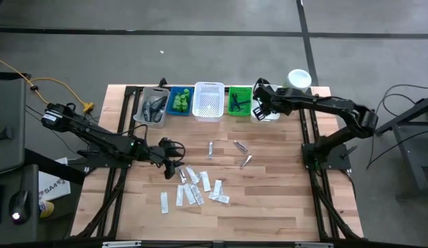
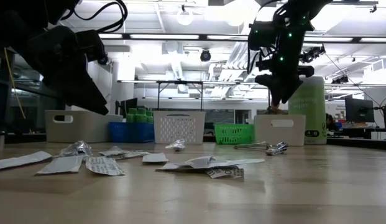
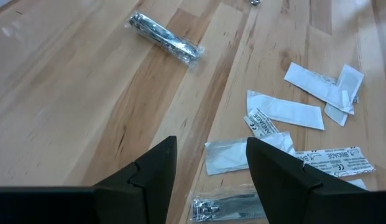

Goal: Pick & Place Travel size toiletries
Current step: Put the bandage into the right white bin

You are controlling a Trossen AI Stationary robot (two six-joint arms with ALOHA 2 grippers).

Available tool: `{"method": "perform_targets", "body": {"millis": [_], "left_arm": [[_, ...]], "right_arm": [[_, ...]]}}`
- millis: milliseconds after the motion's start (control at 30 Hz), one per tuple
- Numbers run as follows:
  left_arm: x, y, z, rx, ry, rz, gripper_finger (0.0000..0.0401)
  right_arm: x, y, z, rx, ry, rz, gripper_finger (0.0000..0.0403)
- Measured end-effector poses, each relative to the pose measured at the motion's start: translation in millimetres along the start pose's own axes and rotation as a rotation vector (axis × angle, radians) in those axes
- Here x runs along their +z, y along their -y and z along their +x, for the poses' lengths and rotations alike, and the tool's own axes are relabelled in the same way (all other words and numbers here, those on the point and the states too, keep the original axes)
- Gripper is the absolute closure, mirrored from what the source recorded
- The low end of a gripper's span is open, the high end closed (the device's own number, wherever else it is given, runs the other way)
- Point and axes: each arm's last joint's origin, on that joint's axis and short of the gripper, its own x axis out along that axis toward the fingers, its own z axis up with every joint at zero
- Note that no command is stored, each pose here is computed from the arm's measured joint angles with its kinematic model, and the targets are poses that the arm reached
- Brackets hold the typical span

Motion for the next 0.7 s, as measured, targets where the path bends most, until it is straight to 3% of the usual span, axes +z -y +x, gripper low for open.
{"method": "perform_targets", "body": {"millis": [200,700], "left_arm": [[-2,-1,0,0.013,-0.023,-0.004,0.0206],[-9,-4,-1,0.018,-0.111,-0.084,0.0206]], "right_arm": [[-14,-26,-18,0.171,-0.02,-0.088,0.0235],[-71,-96,-71,0.38,0.087,-0.305,0.0255]]}}
